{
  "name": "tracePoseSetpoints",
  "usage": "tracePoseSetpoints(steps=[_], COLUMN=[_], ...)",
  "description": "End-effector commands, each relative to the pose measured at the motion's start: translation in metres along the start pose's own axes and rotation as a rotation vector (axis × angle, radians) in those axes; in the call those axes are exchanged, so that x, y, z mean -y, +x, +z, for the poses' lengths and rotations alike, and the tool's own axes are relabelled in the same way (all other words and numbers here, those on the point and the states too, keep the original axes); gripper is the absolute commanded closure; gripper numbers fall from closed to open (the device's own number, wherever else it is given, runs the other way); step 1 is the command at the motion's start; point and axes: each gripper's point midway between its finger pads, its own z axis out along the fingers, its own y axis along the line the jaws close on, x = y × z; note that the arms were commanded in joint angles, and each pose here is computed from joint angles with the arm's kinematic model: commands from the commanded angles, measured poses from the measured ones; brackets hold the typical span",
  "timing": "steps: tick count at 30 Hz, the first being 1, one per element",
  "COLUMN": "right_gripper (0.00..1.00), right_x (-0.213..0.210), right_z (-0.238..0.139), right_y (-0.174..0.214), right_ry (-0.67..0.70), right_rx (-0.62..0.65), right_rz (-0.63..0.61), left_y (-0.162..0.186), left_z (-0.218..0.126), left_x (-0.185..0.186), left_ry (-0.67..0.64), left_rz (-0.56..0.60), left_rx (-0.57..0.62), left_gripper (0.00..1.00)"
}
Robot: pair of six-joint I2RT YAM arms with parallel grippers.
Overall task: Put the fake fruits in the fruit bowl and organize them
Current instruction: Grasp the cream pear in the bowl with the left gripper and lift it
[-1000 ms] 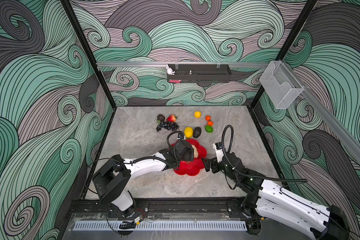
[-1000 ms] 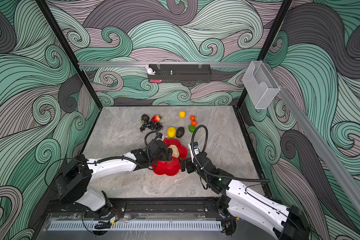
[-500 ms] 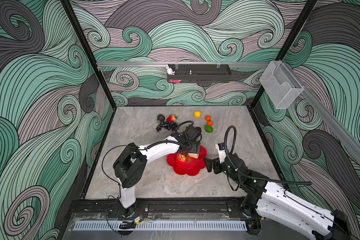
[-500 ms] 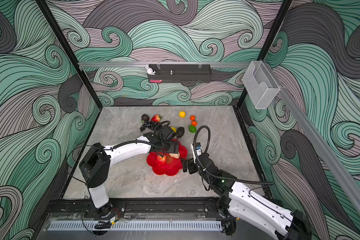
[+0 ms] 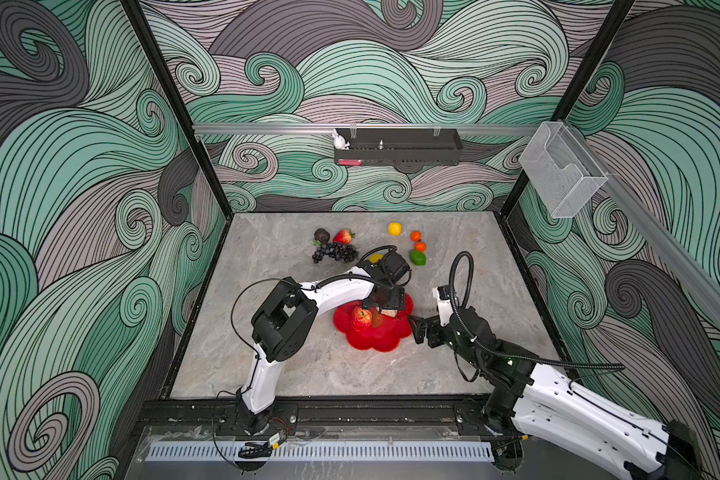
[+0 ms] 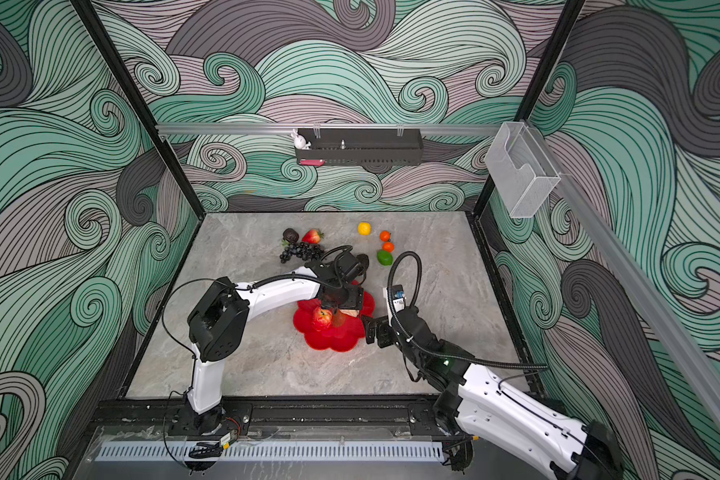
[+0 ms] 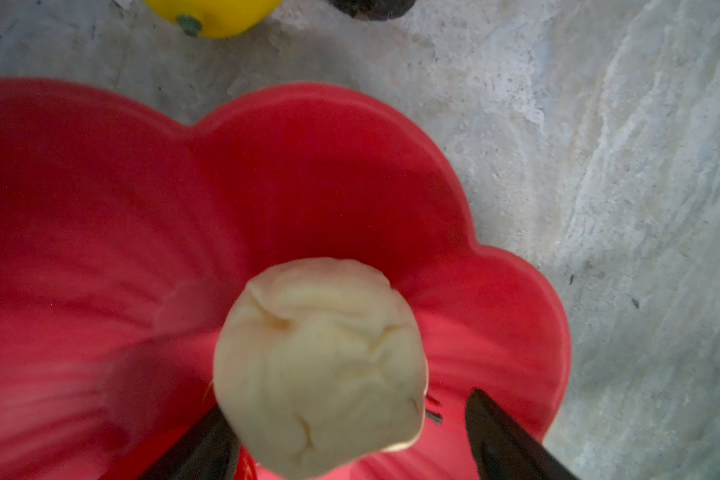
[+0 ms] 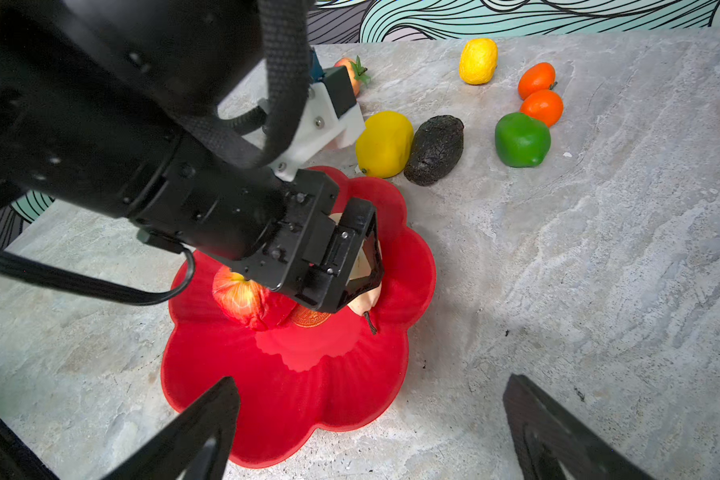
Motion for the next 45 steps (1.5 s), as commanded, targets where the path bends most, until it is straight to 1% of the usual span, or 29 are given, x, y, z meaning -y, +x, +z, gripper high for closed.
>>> tracePoseSetpoints(steps=[1, 4, 9, 14, 17, 22, 25, 27, 30, 32, 35, 38, 41, 45], right_gripper=[0.00, 0.00, 0.00, 0.00, 0.00, 0.00, 0.00, 0.00, 0.00, 0.00, 0.00, 0.00, 0.00, 0.02], right_x=[0.002, 0.003, 0.001, -0.001, -0.001, -0.003, -0.010, -0.015, -0.027, -0.036, -0.047, -0.053, -0.056, -0.060], right_z=[-0.001, -0.001, 0.000, 0.000, 0.000, 0.000, 0.002, 0.002, -0.001, -0.001, 0.005, 0.011, 0.014, 0.027], right_y=[0.002, 0.003, 0.004, 0.003, 0.003, 0.000, -0.007, -0.017, -0.036, -0.044, -0.050, -0.053, -0.054, -0.051], right_ry=[0.003, 0.005, -0.006, -0.014, -0.014, -0.035, -0.104, -0.170, -0.267, -0.316, -0.369, -0.396, -0.407, -0.401], right_rx=[-0.002, -0.002, -0.005, -0.003, -0.005, 0.007, 0.035, 0.078, 0.153, 0.190, 0.206, 0.224, 0.266, 0.262], right_rz=[0.016, 0.020, 0.029, 0.039, 0.037, 0.057, 0.077, 0.099, 0.106, 0.090, 0.086, 0.098, 0.103, 0.096], left_y=[-0.002, -0.004, -0.005, -0.008, -0.009, -0.017, -0.024, -0.030, -0.033, -0.032, -0.030, -0.025, -0.022, -0.016], left_z=[0.004, 0.008, 0.011, 0.007, 0.000, -0.028, -0.055, -0.075, -0.097, -0.105, -0.113, -0.119, -0.124, -0.132], left_x=[-0.006, -0.007, -0.006, -0.005, -0.003, -0.001, 0.001, 0.002, 0.000, 0.000, 0.005, 0.010, 0.014, 0.015], left_ry=[-0.022, -0.017, -0.001, 0.015, 0.033, 0.097, 0.177, 0.237, 0.309, 0.358, 0.445, 0.515, 0.570, 0.606], left_rz=[-0.035, -0.050, -0.060, -0.072, -0.081, -0.139, -0.214, -0.265, -0.338, -0.393, -0.466, -0.524, -0.561, -0.585], left_rx=[-0.032, -0.038, -0.044, -0.030, -0.013, 0.034, 0.077, 0.123, 0.155, 0.158, 0.155, 0.137, 0.123, 0.111], left_gripper=[0.16, 0.22, 0.29, 0.37, 0.39, 0.37, 0.37, 0.37, 0.37, 0.36, 0.36, 0.36, 0.36, 0.36])
